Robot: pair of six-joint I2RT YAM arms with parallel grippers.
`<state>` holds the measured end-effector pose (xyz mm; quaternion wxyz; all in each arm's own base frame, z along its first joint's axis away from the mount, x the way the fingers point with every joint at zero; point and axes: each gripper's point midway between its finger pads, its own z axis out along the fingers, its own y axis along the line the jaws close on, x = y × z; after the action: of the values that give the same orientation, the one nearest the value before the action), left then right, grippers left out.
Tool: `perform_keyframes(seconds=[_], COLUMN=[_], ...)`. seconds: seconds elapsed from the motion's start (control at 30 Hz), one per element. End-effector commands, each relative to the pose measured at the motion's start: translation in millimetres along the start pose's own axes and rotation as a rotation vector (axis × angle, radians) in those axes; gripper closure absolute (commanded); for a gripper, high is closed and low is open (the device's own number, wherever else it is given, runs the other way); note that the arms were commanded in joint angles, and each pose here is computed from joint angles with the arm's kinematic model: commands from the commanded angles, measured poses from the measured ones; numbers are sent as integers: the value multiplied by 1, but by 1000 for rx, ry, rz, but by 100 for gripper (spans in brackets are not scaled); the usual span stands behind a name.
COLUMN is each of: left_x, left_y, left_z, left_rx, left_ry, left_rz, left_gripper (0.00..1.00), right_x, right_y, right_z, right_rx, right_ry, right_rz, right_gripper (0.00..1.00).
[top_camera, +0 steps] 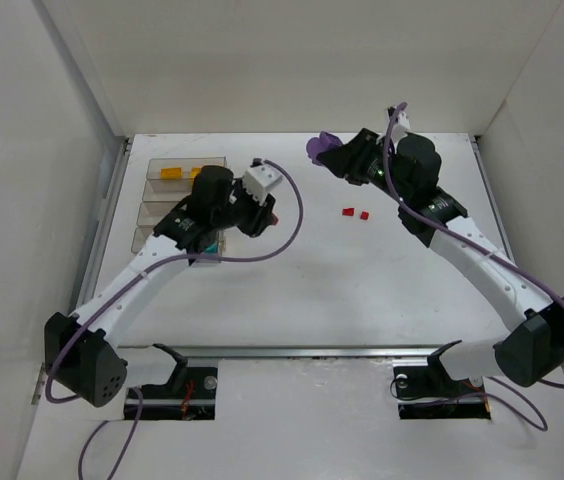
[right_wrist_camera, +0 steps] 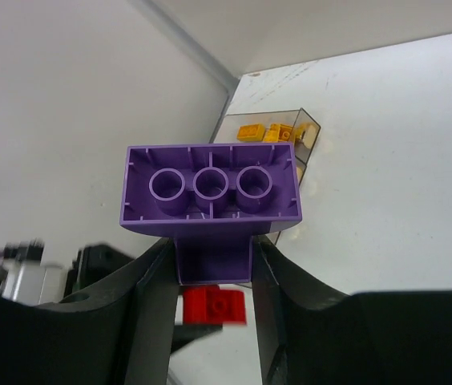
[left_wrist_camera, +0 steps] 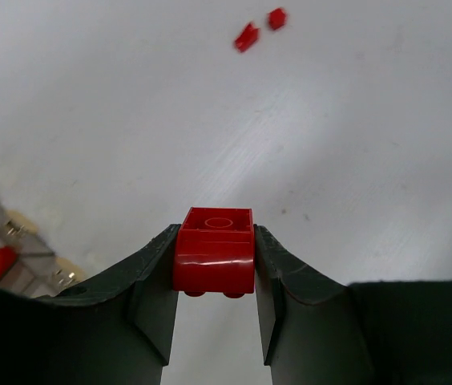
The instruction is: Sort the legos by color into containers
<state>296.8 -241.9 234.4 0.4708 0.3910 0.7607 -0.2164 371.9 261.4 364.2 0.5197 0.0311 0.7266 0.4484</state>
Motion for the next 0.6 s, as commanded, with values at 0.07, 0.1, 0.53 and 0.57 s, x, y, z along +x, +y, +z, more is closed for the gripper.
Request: perform_keyframes(seconds=[0.07,0.1,0.53,0.57], left_x=[14,29,92,101], left_y=[97,126,311,314], left_z=[-14,-17,-46,-39], left_rx=[-222,-281,-596,-590], left_ry=[12,41,122,135], left_rz=[-150,-198,-313,-322], left_gripper=[100,100,100,100], right_x=[-9,-11,-5,-7], right_y=[0,-3,-26,-28], right_z=[-4,-4,16,16], right_rx=[-15,-8,51,50], right_ry=[-45,-50,21,21], right_rz=[-56,-56,-108,-107], right_gripper=[100,100,100,100])
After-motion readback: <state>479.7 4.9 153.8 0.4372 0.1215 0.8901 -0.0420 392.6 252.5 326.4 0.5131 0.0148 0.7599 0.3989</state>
